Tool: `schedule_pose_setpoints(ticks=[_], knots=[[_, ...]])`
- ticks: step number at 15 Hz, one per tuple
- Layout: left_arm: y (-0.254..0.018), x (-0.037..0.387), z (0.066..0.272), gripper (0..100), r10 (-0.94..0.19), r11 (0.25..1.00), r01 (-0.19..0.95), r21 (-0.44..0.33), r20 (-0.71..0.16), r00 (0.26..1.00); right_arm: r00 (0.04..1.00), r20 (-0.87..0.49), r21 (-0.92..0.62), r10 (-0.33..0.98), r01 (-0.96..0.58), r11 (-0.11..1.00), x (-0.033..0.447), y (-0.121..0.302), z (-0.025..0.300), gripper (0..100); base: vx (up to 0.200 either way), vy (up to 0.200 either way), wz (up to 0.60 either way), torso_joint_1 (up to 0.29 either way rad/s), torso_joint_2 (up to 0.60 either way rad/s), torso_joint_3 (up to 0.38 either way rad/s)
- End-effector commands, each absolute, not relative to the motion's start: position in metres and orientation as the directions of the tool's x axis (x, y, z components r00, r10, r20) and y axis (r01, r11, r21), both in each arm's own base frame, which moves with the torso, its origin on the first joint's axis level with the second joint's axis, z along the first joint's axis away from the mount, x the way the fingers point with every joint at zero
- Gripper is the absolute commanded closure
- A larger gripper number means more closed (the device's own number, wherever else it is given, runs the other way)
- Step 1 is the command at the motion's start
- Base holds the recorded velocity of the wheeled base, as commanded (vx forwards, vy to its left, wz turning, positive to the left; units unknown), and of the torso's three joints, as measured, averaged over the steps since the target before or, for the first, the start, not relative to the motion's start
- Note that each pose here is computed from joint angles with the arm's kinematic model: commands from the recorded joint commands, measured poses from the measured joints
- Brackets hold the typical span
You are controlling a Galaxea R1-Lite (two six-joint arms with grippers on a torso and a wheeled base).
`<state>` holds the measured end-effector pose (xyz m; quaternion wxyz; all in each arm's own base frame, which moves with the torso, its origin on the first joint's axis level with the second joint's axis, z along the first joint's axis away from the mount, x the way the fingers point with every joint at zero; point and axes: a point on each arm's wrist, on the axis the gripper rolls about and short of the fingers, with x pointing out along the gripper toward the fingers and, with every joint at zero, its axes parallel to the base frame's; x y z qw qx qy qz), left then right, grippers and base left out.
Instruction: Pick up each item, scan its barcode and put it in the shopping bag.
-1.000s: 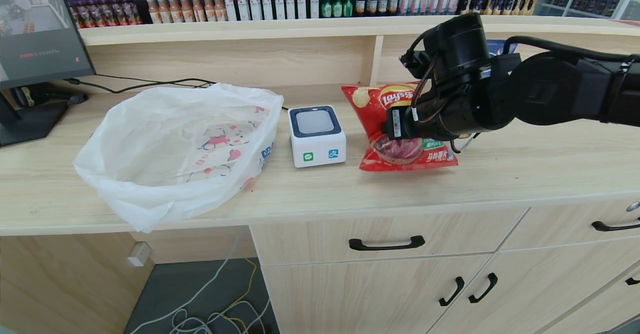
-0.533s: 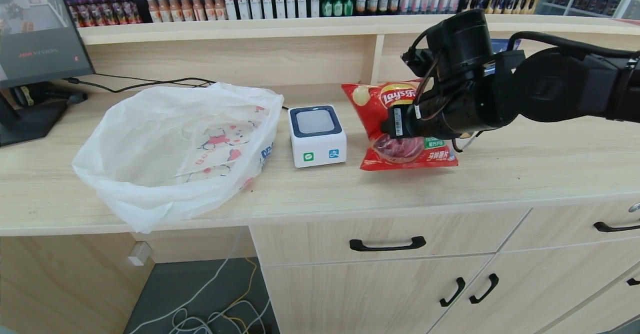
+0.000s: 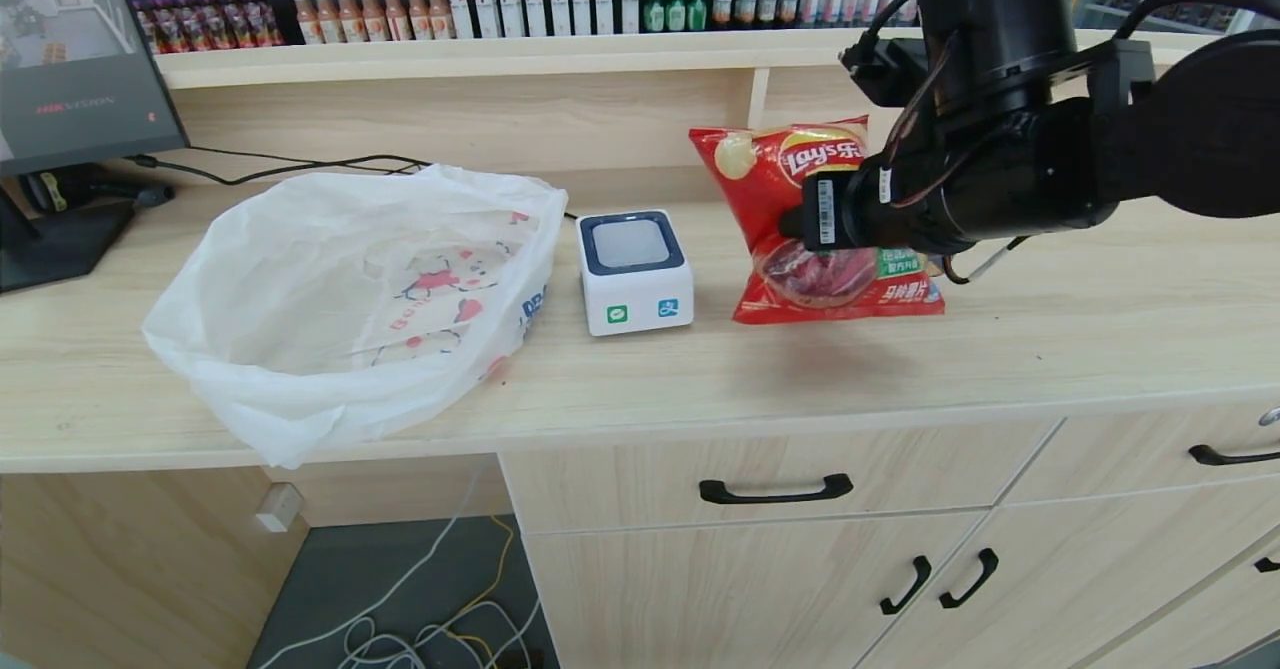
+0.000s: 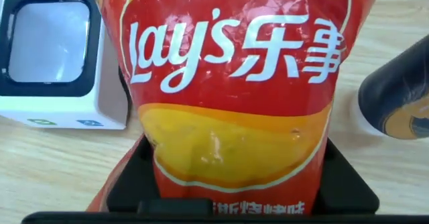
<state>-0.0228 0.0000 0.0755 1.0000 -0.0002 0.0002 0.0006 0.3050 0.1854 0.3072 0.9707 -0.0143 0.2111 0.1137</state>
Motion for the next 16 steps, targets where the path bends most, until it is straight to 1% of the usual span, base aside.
schedule_pose_setpoints(ticks=[1, 4, 9, 12, 14, 16], knots=[[0.000, -0.023, 0.075, 0, 0.002, 1.000, -0.002, -0.002, 0.000, 1.000, 0.894, -0.380, 0.026, 0.238, -0.247, 0.969, 0.276, 0.180, 0.323, 100, 0.000, 0.000, 0.00, 0.000, 0.00, 0.000], [0.000, -0.023, 0.075, 0, 0.002, 1.000, -0.002, 0.000, 0.000, 1.000, 0.894, -0.366, 0.023, 0.258, -0.268, 0.963, 0.238, 0.168, 0.331, 100, 0.000, 0.000, 0.00, 0.000, 0.00, 0.000], [0.000, -0.023, 0.075, 0, 0.002, 1.000, -0.002, -0.002, 0.000, 1.000, 0.908, -0.309, 0.059, 0.282, -0.277, 0.959, 0.186, 0.128, 0.345, 100, 0.000, 0.000, 0.00, 0.000, 0.00, 0.000], [0.000, -0.023, 0.075, 0, 0.002, 1.000, -0.002, -0.002, 0.000, 1.000, 0.914, -0.275, 0.085, 0.297, -0.284, 0.955, 0.163, 0.111, 0.339, 100, 0.000, 0.000, 0.00, 0.000, 0.00, 0.000], [0.000, -0.023, 0.075, 0, 0.002, 1.000, -0.002, 0.000, 0.000, 1.000, 0.924, -0.211, 0.155, 0.320, -0.292, 0.944, 0.162, 0.111, 0.336, 100, 0.000, 0.000, 0.00, 0.000, 0.00, 0.000], [0.000, -0.023, 0.075, 0, 0.002, 1.000, -0.002, -0.002, 0.000, 1.000, 0.914, -0.183, 0.211, 0.361, -0.322, 0.923, 0.155, 0.108, 0.325, 100, 0.000, 0.000, 0.00, 0.000, 0.00, 0.000]])
